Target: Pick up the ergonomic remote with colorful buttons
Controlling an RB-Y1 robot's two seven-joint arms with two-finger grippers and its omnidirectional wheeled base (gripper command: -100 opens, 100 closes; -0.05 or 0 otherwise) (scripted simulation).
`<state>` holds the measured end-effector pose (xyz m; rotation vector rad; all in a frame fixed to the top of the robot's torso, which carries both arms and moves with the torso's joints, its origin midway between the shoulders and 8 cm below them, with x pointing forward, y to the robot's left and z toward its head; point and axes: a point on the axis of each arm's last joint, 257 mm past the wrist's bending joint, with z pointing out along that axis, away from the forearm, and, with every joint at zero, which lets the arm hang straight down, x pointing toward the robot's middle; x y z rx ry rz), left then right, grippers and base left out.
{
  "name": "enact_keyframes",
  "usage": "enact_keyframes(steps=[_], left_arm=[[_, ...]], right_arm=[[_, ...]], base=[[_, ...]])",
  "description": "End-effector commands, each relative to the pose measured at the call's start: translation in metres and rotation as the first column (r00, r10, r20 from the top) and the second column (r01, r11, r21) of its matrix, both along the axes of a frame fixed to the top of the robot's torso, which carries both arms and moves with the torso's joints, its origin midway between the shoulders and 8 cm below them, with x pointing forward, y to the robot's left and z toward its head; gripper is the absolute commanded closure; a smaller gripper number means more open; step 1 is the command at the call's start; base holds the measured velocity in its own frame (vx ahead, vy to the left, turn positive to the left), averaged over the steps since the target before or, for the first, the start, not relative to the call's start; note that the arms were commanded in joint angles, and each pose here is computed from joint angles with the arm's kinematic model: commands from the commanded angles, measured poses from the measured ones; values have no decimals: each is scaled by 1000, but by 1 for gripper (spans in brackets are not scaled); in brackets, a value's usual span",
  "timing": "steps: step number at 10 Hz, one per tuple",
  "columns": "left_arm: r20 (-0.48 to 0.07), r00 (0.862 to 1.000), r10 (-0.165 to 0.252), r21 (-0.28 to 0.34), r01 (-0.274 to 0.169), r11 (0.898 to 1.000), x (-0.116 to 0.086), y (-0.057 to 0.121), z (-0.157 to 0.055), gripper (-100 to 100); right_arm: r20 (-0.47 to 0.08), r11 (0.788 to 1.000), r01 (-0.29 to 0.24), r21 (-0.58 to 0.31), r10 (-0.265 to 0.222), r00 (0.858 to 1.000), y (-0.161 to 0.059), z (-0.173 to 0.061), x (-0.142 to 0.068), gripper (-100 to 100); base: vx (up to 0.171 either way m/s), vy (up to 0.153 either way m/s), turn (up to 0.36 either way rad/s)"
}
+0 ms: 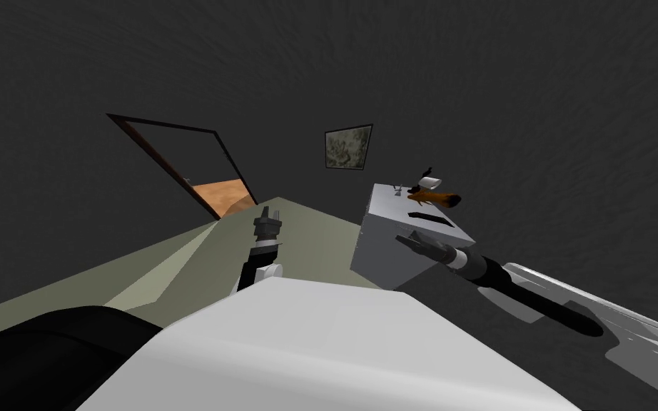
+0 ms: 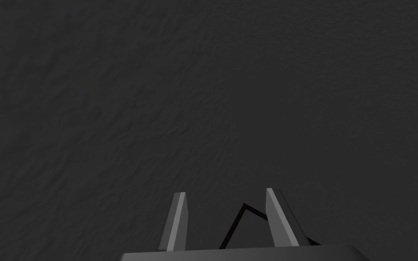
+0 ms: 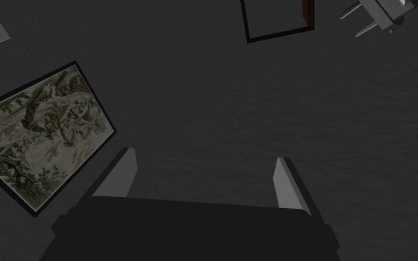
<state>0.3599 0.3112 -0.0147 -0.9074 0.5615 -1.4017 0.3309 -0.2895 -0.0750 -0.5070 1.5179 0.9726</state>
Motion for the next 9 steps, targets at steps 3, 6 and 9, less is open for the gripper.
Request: enact_keyframes(steps=[3,6,9], left_arm=[[0,1000,0,0,0,1000,0,0,0,0],[0,1000,0,0,0,1000,0,0,0,0],[0,1000,0,0,0,1000,0,0,0,0]], right_arm=[[-27,993,-36,-117,33,999,-12,-9,2,-100],[-55,975,-66,-214,56,997,-24,-17,3,-100],[-85,946,-96,-309,73,994,-37,-25,5,-100]], base=[[0,12,28],[4,8,27],[9,3,26]])
